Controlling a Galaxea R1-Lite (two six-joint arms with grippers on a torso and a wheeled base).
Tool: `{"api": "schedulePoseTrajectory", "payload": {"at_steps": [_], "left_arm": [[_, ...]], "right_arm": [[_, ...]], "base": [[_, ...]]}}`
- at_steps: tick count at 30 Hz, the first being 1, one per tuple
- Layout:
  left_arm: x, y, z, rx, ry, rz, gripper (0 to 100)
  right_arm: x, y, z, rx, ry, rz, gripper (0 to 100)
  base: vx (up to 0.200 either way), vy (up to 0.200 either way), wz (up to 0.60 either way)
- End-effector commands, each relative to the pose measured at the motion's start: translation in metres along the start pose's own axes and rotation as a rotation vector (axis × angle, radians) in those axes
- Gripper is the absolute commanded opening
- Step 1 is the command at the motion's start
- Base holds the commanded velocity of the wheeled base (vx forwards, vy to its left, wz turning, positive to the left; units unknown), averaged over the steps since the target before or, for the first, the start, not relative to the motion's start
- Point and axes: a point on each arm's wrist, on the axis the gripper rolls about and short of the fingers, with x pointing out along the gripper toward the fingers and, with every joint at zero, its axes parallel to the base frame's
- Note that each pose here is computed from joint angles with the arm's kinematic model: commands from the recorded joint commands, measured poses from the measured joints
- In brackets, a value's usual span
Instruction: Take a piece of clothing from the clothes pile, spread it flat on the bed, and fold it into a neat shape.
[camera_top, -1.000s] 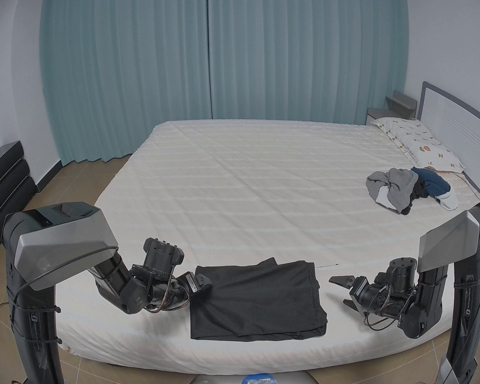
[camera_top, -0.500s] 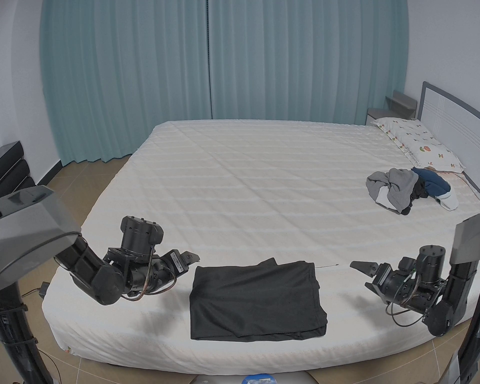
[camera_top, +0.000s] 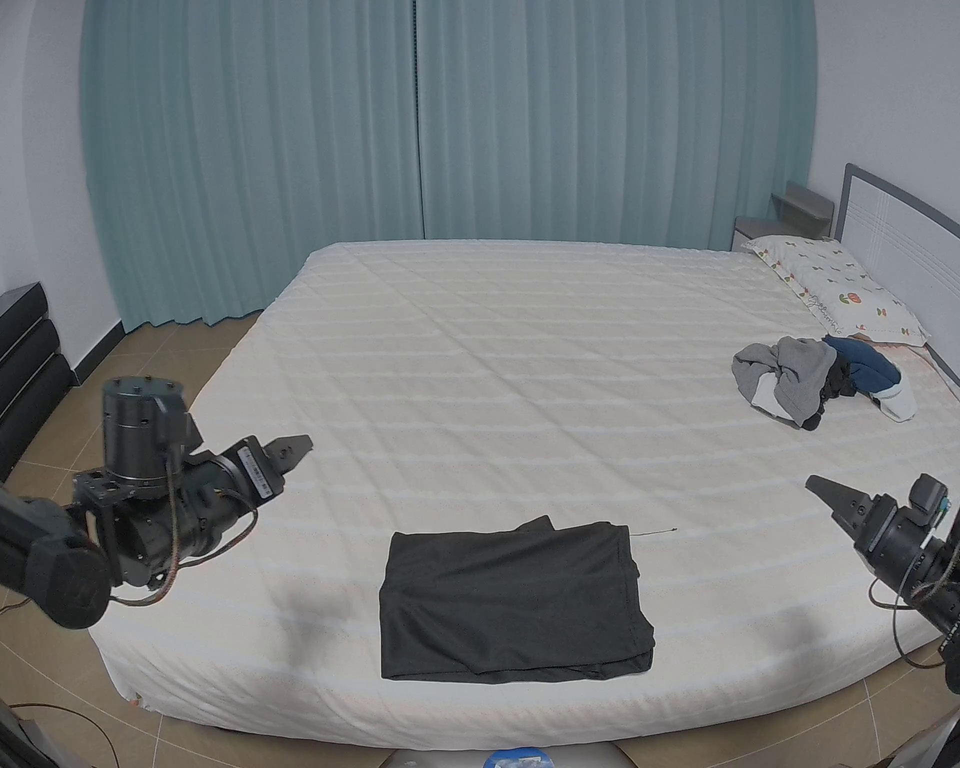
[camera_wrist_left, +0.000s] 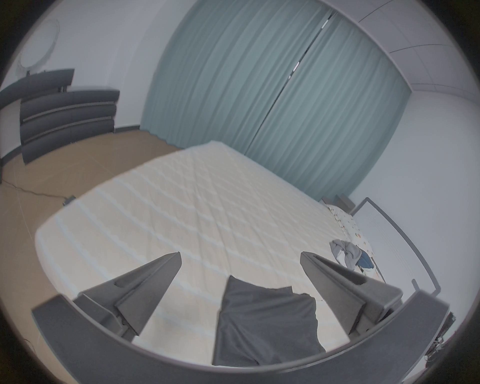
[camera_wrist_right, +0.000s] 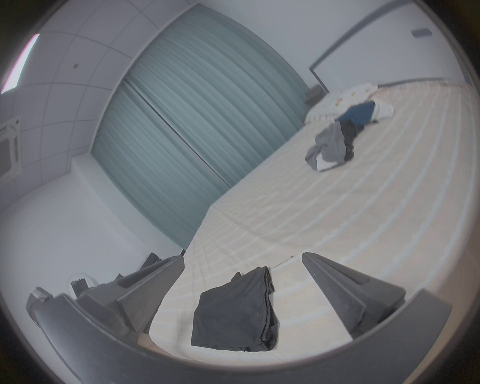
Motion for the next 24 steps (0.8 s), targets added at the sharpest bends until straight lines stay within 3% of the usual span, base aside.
{"api": "schedulePoseTrajectory", "payload": {"at_steps": [1,6,12,15,18,20,24], "left_arm": [[-0.099,0.018,0.014,0.06,-0.268,0.026,100],[-0.133,0.032,0.009,0.087,-0.321,0.079,100],[-0.199,0.061,-0.005,0.106,-0.335,0.093,100],[-0.219,0.075,-0.015,0.134,-0.354,0.132,100],[-0.229,0.082,-0.019,0.138,-0.391,0.168,100],[-0.245,0.091,-0.029,0.189,-0.469,0.265,100],[-0.261,0.1,-0.047,0.257,-0.557,0.344,100]], "right_arm": [[-0.081,0.025,0.005,-0.232,-0.187,0.072,100],[-0.111,0.026,-0.01,-0.315,-0.189,0.083,100],[-0.158,0.019,-0.04,-0.508,-0.123,0.057,100],[-0.18,0.019,-0.047,-0.562,-0.097,0.1,100],[-0.188,0.019,-0.05,-0.566,-0.083,0.107,100],[-0.192,0.018,-0.052,-0.57,-0.075,0.085,100],[-0.194,0.018,-0.056,-0.577,-0.113,0.035,100]], "base": [[0.0,0.0,0.0],[0.0,0.0,0.0],[0.0,0.0,0.0],[0.0,0.0,0.0],[0.0,0.0,0.0],[0.0,0.0,0.0],[0.0,0.0,0.0]]}}
